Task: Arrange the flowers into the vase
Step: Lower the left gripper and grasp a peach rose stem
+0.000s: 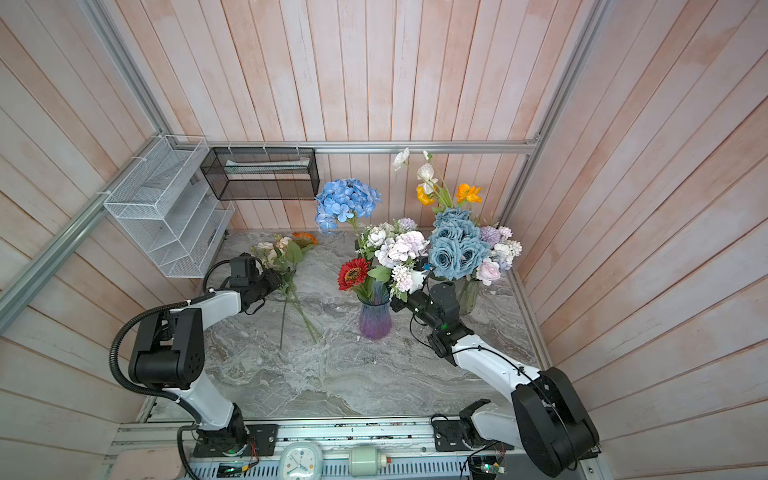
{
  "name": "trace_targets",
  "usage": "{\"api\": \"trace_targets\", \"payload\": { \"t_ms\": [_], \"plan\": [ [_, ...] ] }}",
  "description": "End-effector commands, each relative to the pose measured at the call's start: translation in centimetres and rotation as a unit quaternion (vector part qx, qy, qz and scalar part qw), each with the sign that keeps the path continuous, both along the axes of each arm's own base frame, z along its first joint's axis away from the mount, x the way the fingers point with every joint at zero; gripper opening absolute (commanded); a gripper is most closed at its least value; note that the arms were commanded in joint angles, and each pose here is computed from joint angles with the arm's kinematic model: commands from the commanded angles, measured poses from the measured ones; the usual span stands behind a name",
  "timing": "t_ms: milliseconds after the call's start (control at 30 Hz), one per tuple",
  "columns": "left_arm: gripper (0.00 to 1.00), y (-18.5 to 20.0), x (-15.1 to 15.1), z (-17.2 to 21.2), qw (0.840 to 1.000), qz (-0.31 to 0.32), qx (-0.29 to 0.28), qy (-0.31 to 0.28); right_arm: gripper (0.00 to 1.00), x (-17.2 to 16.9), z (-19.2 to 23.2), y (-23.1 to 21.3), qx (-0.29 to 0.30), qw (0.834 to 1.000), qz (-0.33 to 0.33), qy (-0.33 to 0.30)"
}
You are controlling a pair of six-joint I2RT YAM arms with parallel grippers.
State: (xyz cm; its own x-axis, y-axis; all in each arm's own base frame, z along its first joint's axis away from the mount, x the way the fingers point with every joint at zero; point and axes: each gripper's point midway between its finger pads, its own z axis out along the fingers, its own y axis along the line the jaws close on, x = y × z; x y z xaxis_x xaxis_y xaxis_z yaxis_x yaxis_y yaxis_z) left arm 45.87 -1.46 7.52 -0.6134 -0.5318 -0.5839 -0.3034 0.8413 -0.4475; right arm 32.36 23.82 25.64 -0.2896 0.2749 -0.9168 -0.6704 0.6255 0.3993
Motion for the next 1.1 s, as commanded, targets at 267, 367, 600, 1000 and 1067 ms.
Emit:
{"api": "trace_targets", "payload": {
  "t_ms": [267, 367, 600, 1000, 1067],
  "plan": [
    [0.48, -0.6, 1.2, -3.0, 1.0, 0.015, -0.011, 0.024, 0.13, -0.1, 0.3, -0.3, 0.001, 1.0, -0.003, -0.01],
    [0.42, -0.7, 1.2, -4.1, 0.999, 0.016, -0.001, 0.036, 0.13, -0.2, 0.3, -0.3, 0.001, 1.0, -0.001, -0.009],
    [0.24, -1.2, 1.0, -5.3, 0.999, 0.013, -0.002, 0.045, 0.13, -0.3, 0.4, -0.4, 0.001, 1.0, -0.003, -0.012],
    [0.0, -0.3, -0.2, -3.1, 0.999, 0.021, 0.02, 0.023, 0.13, -0.4, 0.4, -0.5, 0.001, 1.0, -0.003, -0.012],
    [0.0, -0.4, -0.3, -1.8, 1.0, 0.025, 0.013, 0.008, 0.13, -0.4, 0.4, -0.4, 0.001, 1.0, -0.002, -0.012]
  ]
}}
